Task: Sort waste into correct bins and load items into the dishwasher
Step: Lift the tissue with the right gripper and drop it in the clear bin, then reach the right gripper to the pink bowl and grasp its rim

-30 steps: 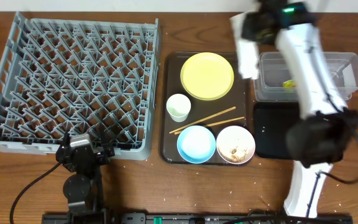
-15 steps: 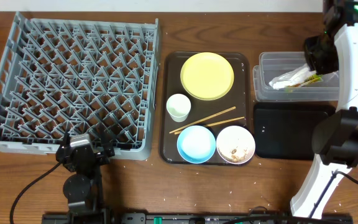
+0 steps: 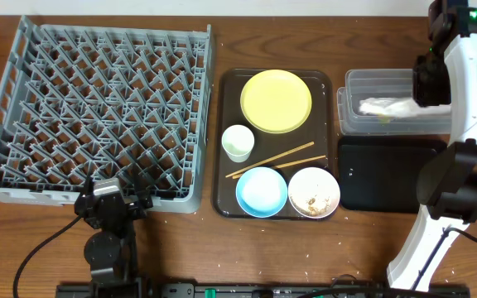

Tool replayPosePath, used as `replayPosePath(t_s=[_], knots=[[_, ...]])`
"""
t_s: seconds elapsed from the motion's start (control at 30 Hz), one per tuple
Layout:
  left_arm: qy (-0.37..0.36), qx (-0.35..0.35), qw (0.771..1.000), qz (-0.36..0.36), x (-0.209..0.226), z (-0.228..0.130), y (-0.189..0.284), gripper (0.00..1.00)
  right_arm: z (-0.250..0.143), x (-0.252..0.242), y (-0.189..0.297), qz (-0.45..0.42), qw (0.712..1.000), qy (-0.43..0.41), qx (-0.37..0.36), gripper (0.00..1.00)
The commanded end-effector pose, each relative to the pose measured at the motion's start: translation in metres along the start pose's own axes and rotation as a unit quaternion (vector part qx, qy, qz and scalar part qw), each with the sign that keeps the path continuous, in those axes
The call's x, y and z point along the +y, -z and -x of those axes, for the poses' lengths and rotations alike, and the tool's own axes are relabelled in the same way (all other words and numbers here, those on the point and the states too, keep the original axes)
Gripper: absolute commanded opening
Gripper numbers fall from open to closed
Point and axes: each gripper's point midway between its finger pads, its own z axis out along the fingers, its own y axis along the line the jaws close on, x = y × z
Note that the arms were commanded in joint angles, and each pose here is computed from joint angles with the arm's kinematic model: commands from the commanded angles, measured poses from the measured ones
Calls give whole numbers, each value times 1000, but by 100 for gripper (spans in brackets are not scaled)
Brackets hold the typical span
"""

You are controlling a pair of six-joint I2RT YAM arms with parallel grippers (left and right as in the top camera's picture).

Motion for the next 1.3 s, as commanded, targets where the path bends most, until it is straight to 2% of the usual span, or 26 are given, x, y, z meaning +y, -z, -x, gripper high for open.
replayPosePath(t_s=[0.0,0.07,0.13,0.2,0.27,0.33,0.4,0.47,0.57,0.7,0.73,0.77,0.87,0.9,0.93,1.07,1.13,1.27], knots=[[-7,22,1000,3,1,-18,-2,89,8,-2,-6,-7,999,-21,-24,56],[-7,22,1000,3,1,-18,-2,89,8,-2,-6,-7,1000,-15,-24,57],[-7,22,1000,3,1,-18,-2,89,8,1,-6,-4,999,26,-24,53],[-7,22,1000,3,1,-18,-2,90,8,8,-6,10,996,84,-24,49],[-7,22,1000,3,1,-18,-2,89,4,20,0,37,984,173,-20,40],[-7,22,1000,3,1,-18,-2,89,-5,37,13,81,955,284,-13,29],[-7,22,1000,3,1,-18,-2,89,-19,47,32,125,915,385,-7,16],[-7,22,1000,3,1,-18,-2,89,-37,48,54,161,868,469,-1,14],[-7,22,1000,3,1,-18,-2,89,-67,33,82,187,809,558,6,23],[-7,22,1000,3,1,-18,-2,89,-111,0,101,175,765,620,23,44],[-7,22,1000,3,1,-18,-2,89,-122,-9,102,169,755,633,28,62],[-7,22,1000,3,1,-18,-2,89,-132,-17,103,162,747,644,33,99],[-7,22,1000,3,1,-18,-2,89,-161,-42,101,138,733,664,50,99],[-7,22,1000,3,1,-18,-2,89,-171,-51,100,128,730,669,55,96],[-7,22,1000,3,1,-18,-2,90,-179,-60,98,120,724,677,59,88],[-7,22,1000,3,1,-18,-2,89,-204,-93,84,75,687,721,50,51],[-7,22,1000,3,1,-18,-2,89,-212,-108,74,51,674,735,47,45],[-7,22,1000,3,1,-18,-2,89,-227,-141,41,3,669,741,54,45]])
